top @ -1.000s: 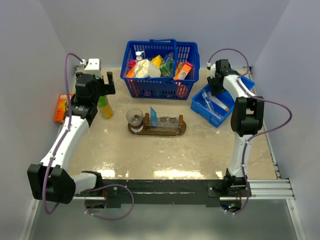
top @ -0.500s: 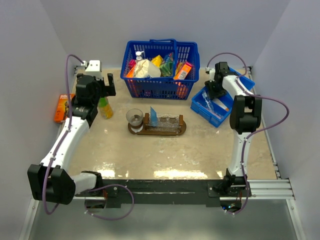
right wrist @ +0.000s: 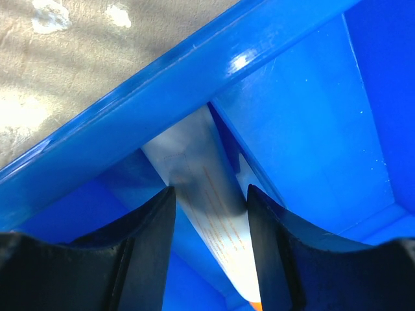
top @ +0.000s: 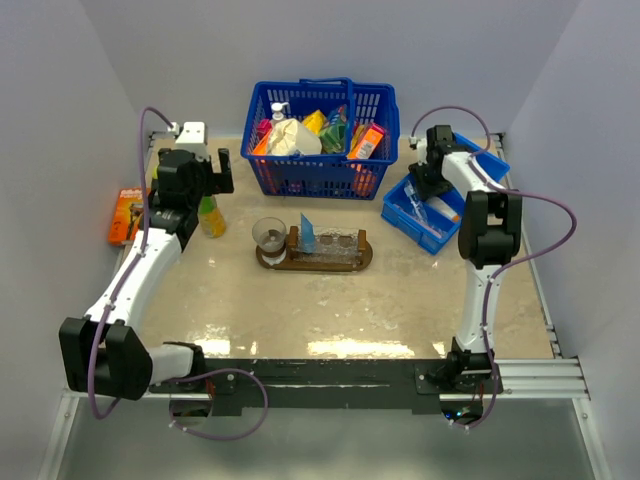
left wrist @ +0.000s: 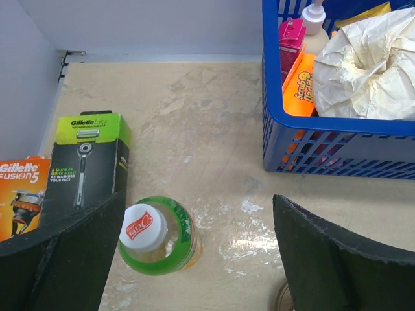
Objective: Prepare toiletry sets of a toothbrush and toothpaste on the tray
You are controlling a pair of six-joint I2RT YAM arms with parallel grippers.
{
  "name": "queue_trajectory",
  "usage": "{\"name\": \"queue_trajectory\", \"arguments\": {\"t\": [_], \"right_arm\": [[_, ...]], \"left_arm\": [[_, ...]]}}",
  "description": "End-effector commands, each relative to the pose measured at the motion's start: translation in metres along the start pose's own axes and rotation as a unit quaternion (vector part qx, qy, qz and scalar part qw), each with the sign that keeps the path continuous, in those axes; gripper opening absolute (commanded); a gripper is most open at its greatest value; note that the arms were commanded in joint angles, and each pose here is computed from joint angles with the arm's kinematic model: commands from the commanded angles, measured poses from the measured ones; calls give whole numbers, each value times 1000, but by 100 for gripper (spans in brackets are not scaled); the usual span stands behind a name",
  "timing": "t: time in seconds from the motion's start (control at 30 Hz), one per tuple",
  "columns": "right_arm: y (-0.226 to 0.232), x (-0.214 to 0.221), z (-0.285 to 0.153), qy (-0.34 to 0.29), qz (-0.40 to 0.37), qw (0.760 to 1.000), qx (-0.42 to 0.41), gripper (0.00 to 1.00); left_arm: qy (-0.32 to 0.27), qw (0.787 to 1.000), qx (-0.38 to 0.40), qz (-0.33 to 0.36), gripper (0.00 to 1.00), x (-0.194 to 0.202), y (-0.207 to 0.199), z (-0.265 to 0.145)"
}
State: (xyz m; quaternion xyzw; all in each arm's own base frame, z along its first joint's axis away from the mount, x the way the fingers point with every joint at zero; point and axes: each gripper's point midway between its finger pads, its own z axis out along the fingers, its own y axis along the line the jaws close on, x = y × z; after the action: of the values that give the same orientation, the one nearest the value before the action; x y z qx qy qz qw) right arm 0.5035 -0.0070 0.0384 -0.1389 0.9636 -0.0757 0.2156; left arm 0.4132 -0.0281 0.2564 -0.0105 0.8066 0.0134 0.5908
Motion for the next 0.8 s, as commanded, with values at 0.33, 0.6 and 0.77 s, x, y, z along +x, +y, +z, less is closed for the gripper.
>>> {"name": "queue_trajectory", "arguments": {"t": [0.33, 0.6, 0.77], "right_arm": [[7, 27, 20, 41, -14, 999, 22, 25], [5, -2, -8, -14, 2, 1000, 13, 0], [-7, -24, -33, -53, 15, 998, 34, 0]], "left_arm": [[-20, 1000, 1, 1, 100, -15, 3, -1], [-19, 1000, 6, 4, 100, -15, 2, -3], [-19, 1000, 12, 12, 100, -15, 1, -7]]}}
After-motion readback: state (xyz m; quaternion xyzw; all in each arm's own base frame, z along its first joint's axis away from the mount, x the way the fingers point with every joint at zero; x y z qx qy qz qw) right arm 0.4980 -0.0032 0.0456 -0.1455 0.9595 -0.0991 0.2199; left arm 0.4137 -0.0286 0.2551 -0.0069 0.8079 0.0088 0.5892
